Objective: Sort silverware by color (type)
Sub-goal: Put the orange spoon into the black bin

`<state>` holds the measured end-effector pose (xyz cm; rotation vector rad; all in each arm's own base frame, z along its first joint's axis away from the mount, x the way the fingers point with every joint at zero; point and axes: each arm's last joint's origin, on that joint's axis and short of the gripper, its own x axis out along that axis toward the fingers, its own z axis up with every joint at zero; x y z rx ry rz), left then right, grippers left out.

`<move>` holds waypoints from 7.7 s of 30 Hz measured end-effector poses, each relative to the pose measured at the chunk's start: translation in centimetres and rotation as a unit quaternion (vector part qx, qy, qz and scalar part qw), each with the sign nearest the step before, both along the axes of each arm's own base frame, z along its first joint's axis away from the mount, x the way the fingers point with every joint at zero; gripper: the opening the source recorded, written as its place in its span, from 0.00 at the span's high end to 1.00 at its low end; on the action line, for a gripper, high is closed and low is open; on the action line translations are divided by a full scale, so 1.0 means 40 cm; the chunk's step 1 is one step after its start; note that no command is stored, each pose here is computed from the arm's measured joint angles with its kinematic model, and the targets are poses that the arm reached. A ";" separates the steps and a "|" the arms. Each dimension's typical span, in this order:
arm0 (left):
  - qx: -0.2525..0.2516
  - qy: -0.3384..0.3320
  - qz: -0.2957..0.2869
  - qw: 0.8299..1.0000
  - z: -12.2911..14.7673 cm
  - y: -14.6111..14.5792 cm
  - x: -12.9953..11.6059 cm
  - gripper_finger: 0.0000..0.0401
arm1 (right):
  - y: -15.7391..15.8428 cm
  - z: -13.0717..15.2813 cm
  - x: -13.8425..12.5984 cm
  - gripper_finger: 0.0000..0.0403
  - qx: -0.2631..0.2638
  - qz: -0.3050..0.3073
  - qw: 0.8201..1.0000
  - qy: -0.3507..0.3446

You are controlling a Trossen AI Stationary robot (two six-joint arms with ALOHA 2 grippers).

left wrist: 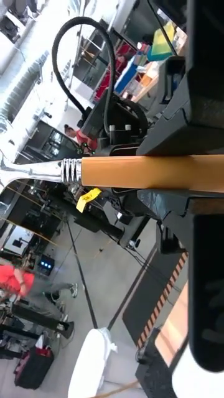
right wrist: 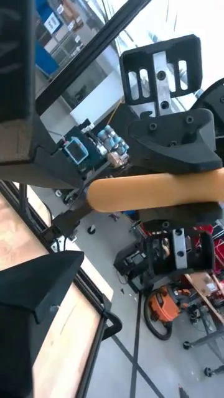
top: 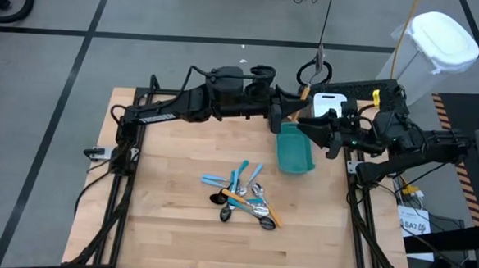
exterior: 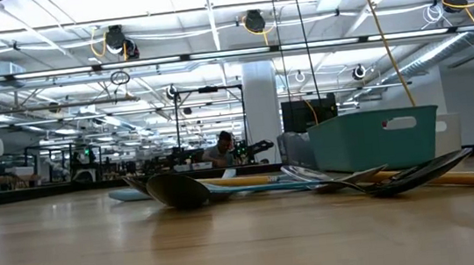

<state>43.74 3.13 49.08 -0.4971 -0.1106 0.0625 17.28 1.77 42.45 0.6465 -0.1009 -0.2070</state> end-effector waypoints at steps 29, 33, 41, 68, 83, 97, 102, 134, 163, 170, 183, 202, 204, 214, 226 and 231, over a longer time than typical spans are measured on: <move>-0.017 -0.033 -0.063 0.997 -0.031 -0.011 0.050 0.84 | 0.005 0.018 -0.001 0.82 -0.052 0.037 0.998 -0.027; -0.010 -0.014 -0.062 0.998 -0.039 -0.011 0.051 0.83 | 0.004 0.010 0.000 0.82 -0.059 0.031 0.998 -0.009; -0.034 0.056 -0.051 0.997 -0.073 -0.010 0.052 0.53 | -0.007 -0.007 -0.016 0.82 -0.040 0.003 0.999 0.030; 0.313 0.143 -0.043 0.938 -0.025 -0.108 -0.048 0.43 | 0.013 -0.068 -0.010 0.81 0.176 0.119 0.969 0.126; 0.288 0.176 0.019 0.941 0.032 -0.144 -0.146 0.43 | 0.038 -0.080 0.066 0.81 0.187 0.213 0.950 0.132; 0.277 0.258 -0.090 0.921 0.024 -0.061 -0.232 0.43 | 0.065 -0.110 0.118 0.81 0.215 0.328 0.903 0.175; 0.298 0.274 -0.107 0.908 0.007 -0.066 -0.222 0.44 | 0.068 -0.116 0.126 0.81 0.217 0.341 0.896 0.182; 0.330 0.272 -0.140 0.893 -0.020 -0.089 -0.186 0.94 | 0.072 -0.114 0.123 0.81 0.217 0.369 0.885 0.184; 0.062 0.473 -0.032 0.878 -0.121 0.014 -0.206 0.99 | 0.036 -0.166 0.088 0.49 0.202 0.130 0.929 0.282; -0.018 0.493 0.005 0.870 -0.172 0.045 -0.159 0.99 | 0.020 -0.115 0.084 0.49 0.046 0.050 0.946 0.316; -0.110 0.443 0.053 0.888 -0.179 0.097 -0.124 0.99 | 0.045 -0.093 0.128 0.49 -0.309 -0.025 0.821 0.479; -0.196 0.427 0.085 0.879 -0.179 0.131 -0.131 0.99 | 0.035 -0.172 0.216 0.50 -0.413 -0.125 0.703 0.566; -0.198 0.427 0.082 0.879 -0.179 0.126 -0.130 0.99 | 0.033 -0.175 0.220 0.50 -0.419 -0.121 0.695 0.571; -0.204 0.426 0.083 0.877 -0.179 0.125 -0.130 0.99 | 0.012 -0.189 0.247 0.58 -0.435 -0.117 0.673 0.586; -0.192 0.430 0.076 0.879 -0.178 0.122 -0.131 0.96 | 0.011 -0.192 0.254 0.90 -0.420 -0.099 0.690 0.581; -0.182 0.430 0.072 0.881 -0.178 0.119 -0.129 0.83 | 0.007 -0.192 0.255 0.90 -0.403 -0.098 0.703 0.578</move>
